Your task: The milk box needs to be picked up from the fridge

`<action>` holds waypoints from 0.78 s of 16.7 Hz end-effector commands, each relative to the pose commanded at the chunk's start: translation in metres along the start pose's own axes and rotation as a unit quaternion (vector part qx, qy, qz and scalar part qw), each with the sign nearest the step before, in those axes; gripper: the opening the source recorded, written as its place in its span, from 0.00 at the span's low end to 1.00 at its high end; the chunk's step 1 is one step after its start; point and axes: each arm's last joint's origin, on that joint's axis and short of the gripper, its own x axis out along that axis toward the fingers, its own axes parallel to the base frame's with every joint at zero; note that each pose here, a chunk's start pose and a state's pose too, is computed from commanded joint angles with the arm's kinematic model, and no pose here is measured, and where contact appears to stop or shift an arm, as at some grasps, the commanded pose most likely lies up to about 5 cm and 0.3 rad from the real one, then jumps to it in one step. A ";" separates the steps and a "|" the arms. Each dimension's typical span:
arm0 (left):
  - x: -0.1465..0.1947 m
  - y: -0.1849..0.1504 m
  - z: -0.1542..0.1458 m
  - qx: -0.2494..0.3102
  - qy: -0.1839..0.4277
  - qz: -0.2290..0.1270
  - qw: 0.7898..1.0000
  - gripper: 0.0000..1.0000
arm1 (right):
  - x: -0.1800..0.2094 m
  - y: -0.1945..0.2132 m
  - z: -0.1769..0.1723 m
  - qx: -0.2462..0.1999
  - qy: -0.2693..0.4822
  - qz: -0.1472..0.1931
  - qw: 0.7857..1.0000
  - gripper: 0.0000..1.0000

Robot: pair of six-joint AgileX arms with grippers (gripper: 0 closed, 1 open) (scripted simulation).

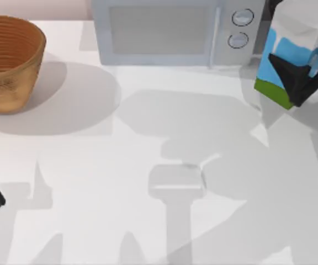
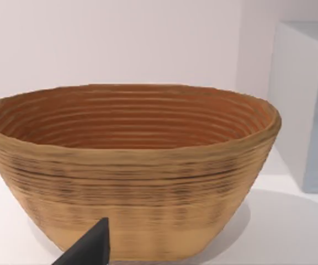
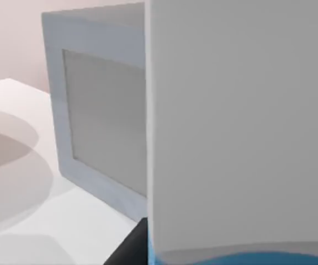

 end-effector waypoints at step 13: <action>0.000 0.000 0.000 0.000 0.000 0.000 1.000 1.00 | 0.054 0.001 -0.036 0.000 0.000 0.000 1.000 0.00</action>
